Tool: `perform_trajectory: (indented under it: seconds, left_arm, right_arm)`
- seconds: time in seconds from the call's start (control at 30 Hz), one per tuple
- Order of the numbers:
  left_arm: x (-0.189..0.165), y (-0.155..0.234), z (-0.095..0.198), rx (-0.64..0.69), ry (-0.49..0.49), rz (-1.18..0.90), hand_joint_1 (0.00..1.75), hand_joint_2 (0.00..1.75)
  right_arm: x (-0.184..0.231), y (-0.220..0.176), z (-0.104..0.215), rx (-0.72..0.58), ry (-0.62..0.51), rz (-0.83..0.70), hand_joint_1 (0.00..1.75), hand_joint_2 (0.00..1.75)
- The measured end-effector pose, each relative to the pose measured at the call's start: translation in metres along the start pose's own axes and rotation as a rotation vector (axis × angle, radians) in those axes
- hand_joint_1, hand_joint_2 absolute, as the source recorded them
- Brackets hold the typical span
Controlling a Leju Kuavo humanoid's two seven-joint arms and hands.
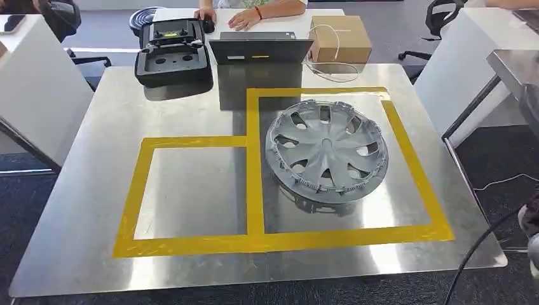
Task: Take the parts from the cabinet and place them on the table.
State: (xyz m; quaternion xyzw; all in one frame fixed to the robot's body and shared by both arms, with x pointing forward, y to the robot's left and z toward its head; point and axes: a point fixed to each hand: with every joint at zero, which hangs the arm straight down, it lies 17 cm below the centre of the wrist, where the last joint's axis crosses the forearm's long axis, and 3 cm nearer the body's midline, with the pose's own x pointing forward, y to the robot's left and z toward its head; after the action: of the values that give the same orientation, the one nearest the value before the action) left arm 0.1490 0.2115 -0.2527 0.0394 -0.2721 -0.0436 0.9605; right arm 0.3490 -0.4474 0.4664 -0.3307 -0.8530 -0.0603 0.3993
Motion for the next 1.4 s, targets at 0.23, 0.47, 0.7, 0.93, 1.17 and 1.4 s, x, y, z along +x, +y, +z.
perform_trajectory:
  seconds: [0.23,0.47,0.7,0.93,1.17,1.4]
  left_arm:
    - [0.0,0.001,0.0,0.003,0.001,0.002,0.0,0.0]
    - [-0.001,0.002,0.0,0.008,0.013,0.03,0.0,0.0]
    - [0.001,0.002,-0.001,0.009,0.007,0.043,0.0,0.0]
    - [0.001,0.002,-0.001,0.012,0.016,0.051,0.0,0.0]
    - [0.002,0.002,-0.002,0.012,0.017,0.054,0.0,0.0]
    - [0.0,0.002,-0.001,0.004,0.025,0.065,0.0,0.0]
  right_arm:
    - [0.011,-0.038,-0.005,-0.074,-0.027,-0.009,0.0,1.75]
    - [0.017,-0.056,-0.008,-0.115,-0.036,-0.013,0.0,1.75]
    - [0.014,-0.061,-0.009,-0.123,-0.02,-0.016,0.0,1.75]
    - [0.015,-0.061,-0.012,-0.11,-0.012,0.001,0.0,1.75]
    - [0.017,-0.061,-0.013,-0.109,-0.015,0.003,0.0,1.75]
    - [0.021,-0.059,-0.015,-0.106,-0.027,0.013,0.0,1.75]
